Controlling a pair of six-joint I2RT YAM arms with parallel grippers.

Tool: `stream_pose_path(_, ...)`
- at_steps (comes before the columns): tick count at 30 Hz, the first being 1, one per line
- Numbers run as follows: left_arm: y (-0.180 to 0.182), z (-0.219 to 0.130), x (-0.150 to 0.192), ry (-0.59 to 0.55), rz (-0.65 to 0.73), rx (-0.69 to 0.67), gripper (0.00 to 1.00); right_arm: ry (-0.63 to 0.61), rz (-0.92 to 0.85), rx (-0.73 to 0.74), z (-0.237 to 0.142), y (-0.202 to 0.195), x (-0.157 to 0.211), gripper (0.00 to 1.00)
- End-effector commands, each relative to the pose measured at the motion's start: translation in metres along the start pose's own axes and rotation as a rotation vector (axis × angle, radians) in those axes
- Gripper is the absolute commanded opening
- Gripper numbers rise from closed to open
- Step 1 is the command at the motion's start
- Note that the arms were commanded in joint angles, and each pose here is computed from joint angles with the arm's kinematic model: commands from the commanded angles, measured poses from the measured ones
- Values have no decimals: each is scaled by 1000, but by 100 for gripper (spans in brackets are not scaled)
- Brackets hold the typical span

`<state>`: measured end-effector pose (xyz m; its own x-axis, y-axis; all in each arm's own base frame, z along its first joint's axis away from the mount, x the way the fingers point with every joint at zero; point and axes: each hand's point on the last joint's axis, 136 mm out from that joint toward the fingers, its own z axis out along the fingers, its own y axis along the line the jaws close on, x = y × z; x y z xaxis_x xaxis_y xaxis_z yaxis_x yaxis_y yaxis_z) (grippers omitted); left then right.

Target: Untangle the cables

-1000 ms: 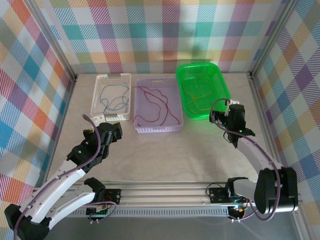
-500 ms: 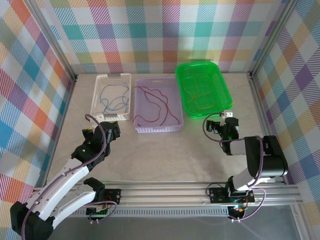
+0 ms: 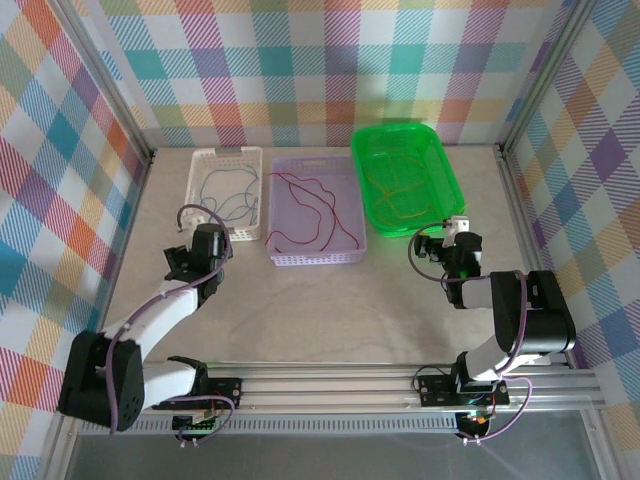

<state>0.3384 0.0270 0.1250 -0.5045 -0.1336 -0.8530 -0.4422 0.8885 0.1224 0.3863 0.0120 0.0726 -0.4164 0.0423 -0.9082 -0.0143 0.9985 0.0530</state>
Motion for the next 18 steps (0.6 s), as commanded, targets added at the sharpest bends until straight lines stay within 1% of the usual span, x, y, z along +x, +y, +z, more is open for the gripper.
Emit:
stream_pose_path(1, -14, 17, -12, -93, -36, 92, 100, -69, 0, -17, 0, 3, -23, 100)
stream_pose_path(3, -19, 27, -6, -94, -31, 108, 100, -68, -1, -17, 0, 3, -23, 100)
stream_pose_path(4, -24, 31, 0, -90, -6, 134, 100, -69, -1, -16, 0, 3, -23, 100)
stream_pose_path(7, -32, 40, -4, -108, -9, 165, 100, -68, -1, -14, 0, 3, -22, 100)
stream_pose_path(9, -43, 44, -5, -120, 27, 216, 100, -68, -1, -16, 0, 3, -23, 100)
stream_pose_path(11, -49, 48, 4, -167, 23, 259, 100, -69, -2, -13, 1, 3, -23, 100)
stream_pose_path(12, -50, 50, 13, -162, 17, 288, 100, -69, -3, -13, 1, 3, -23, 100)
stream_pose_path(13, -49, 52, 9, -191, -1, 276, 100, -69, -4, -13, 1, 3, -23, 100)
stream_pose_path(14, -47, 54, 12, -153, -5, 285, 100, -66, -5, -14, 1, 4, -22, 100)
stream_pose_path(18, -47, 56, 12, -151, -10, 291, 100, -65, -7, -15, 1, 4, -23, 100)
